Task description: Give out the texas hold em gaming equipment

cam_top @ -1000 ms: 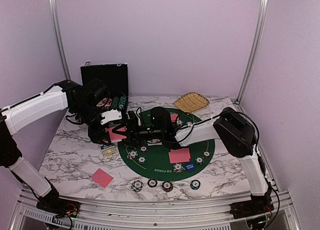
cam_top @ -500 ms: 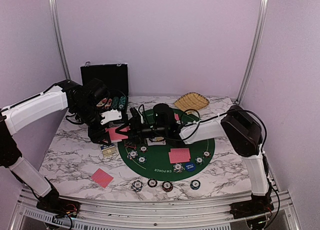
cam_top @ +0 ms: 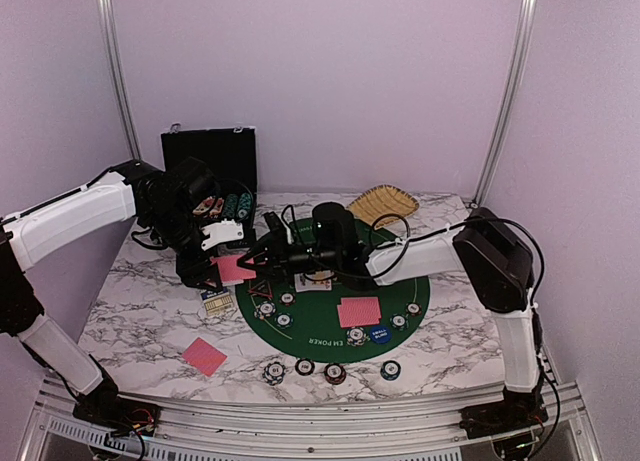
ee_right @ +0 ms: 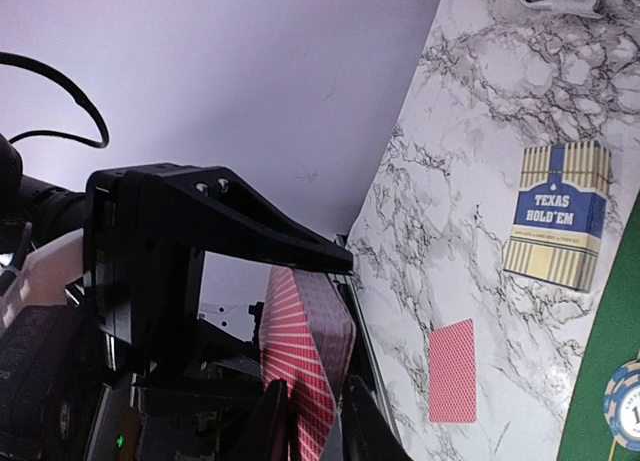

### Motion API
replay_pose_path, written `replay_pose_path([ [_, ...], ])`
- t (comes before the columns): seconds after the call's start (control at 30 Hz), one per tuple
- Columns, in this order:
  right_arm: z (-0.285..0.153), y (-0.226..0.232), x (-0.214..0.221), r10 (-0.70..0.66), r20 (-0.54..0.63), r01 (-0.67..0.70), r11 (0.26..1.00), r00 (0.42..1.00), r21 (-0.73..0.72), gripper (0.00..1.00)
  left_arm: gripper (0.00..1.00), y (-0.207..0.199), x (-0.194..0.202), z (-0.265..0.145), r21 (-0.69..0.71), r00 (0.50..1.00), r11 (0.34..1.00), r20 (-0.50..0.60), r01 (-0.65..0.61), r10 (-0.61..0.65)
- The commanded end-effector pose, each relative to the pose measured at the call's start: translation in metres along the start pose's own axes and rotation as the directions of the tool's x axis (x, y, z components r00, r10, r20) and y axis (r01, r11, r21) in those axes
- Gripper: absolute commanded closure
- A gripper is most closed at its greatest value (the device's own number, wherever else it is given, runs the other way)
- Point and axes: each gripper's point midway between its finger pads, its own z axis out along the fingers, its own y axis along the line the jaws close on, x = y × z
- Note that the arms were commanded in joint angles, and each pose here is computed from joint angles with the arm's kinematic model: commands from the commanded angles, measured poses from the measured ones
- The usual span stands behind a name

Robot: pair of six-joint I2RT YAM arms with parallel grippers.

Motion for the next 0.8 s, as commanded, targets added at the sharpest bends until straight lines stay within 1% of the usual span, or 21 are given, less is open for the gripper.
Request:
replay_pose_path([
  [0.0,-0.011,0.028,-0.006,-0.055,0.003,0.055,0.998,0.998,-0.022,0.83,1.0,0.0,-0.004,-0.009,-0.007,1.0,1.0,0.026,0.001,-0.001],
  [0.4,-0.024,0.032,-0.006,-0.063,0.004,0.063,0.998,0.998,-0.002,1.0,1.0,0.001,-0.003,-0.009,-0.012,1.0,1.0,0.025,0.002,-0.002],
  [0.6,-0.029,0.037,-0.007,-0.045,0.005,0.045,0.998,0.999,-0.033,1.0,1.0,0.001,-0.003,-0.01,-0.015,1.0,1.0,0.023,0.002,-0.002],
  [0.77,-0.046,0.031,-0.013,-0.042,0.017,0.042,0.999,0.999,0.001,1.0,1.0,0.001,-0.003,-0.01,-0.017,1.0,1.0,0.022,0.003,-0.003],
])
